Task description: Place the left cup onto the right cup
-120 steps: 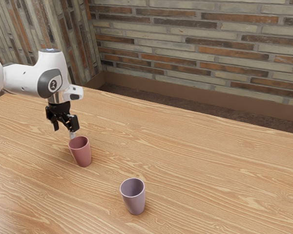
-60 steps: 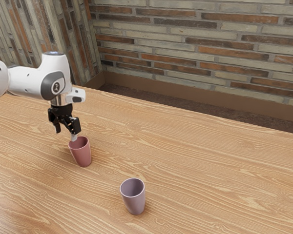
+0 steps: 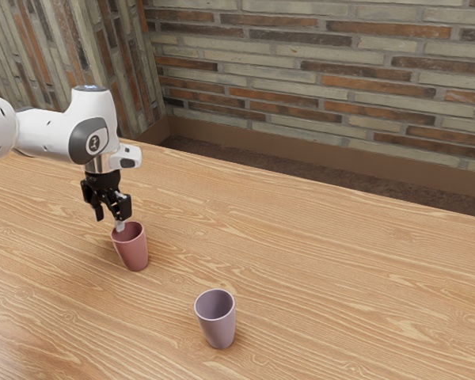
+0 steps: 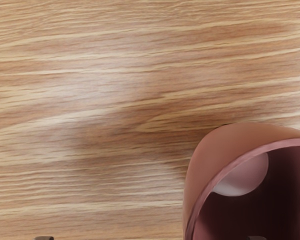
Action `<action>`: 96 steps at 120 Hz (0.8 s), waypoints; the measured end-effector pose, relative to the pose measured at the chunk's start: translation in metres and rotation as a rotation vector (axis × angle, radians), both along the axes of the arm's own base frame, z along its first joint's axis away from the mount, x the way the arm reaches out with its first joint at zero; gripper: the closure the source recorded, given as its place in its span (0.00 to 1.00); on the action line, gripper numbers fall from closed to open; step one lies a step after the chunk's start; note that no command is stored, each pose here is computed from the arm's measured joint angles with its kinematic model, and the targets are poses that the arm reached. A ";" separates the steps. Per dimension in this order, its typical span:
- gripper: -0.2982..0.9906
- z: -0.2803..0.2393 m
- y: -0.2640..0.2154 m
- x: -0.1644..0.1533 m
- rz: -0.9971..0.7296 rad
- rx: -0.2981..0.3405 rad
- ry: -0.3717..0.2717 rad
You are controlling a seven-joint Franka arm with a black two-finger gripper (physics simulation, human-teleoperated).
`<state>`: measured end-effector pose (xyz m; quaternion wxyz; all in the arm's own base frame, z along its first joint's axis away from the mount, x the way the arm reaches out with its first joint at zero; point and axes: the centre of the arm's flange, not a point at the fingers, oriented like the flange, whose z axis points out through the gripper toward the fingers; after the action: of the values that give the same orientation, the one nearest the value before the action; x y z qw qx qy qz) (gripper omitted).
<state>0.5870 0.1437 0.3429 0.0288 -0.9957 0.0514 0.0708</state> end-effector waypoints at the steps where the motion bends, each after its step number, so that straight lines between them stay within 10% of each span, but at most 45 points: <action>1: 0.40 0.000 0.000 0.000 0.000 0.000 0.000; 96: 0.45 -0.008 -0.008 0.002 0.012 -0.003 0.011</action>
<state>0.5885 0.1360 0.3351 0.0267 -0.9957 0.0455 0.0762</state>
